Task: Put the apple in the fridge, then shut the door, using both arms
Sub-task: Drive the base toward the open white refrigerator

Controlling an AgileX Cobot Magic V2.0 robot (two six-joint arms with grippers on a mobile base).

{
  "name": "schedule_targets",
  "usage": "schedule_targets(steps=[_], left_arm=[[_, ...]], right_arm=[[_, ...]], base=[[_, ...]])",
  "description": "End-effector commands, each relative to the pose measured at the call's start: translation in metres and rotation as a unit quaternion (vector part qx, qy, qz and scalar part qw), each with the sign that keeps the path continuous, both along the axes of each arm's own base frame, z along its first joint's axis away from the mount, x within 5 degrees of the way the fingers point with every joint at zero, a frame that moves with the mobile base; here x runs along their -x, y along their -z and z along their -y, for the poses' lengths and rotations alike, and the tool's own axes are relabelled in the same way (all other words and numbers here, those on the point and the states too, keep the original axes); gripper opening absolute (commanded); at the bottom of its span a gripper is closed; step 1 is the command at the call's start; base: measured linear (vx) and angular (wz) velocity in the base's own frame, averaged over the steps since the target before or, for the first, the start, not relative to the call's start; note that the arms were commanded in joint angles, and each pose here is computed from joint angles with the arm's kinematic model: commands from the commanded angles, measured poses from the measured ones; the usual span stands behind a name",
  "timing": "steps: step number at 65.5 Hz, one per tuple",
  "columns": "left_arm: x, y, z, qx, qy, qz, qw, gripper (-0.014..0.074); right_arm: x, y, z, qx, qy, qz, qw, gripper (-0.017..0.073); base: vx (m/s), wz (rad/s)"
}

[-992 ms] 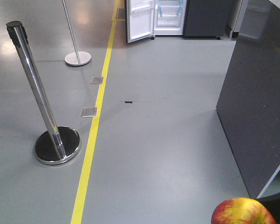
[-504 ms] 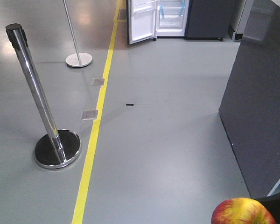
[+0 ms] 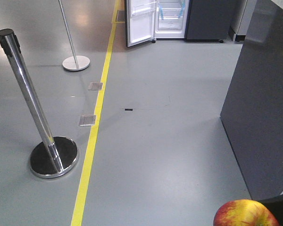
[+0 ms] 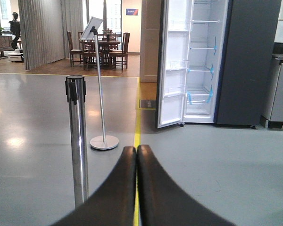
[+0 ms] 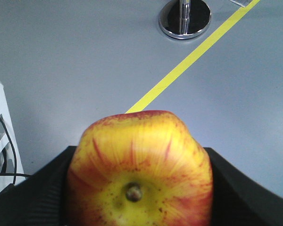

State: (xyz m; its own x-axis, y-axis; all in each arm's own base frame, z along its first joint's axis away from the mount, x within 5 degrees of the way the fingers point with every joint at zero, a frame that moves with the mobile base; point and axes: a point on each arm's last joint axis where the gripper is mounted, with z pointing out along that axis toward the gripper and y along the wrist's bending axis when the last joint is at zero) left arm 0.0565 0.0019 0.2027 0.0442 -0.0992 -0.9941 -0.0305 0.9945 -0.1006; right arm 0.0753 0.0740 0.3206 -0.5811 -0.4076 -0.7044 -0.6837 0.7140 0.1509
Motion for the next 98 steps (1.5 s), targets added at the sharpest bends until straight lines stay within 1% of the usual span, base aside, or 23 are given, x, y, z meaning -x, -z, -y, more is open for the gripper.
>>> schedule_targets(steps=[1,98], left_arm=[[0.0004,0.0025,-0.0005,0.003,-0.003,0.030,1.000,-0.0006],[0.0004,0.0025,-0.0005,0.003,-0.003,0.030,1.000,-0.0006]], right_arm=[[-0.0030,-0.0123,-0.0020,-0.029,0.006,0.032,0.999,0.0067],[-0.0030,-0.0123,-0.0020,-0.029,0.006,0.032,0.999,0.0067]], base=[[0.12,-0.03],[0.17,-0.02]])
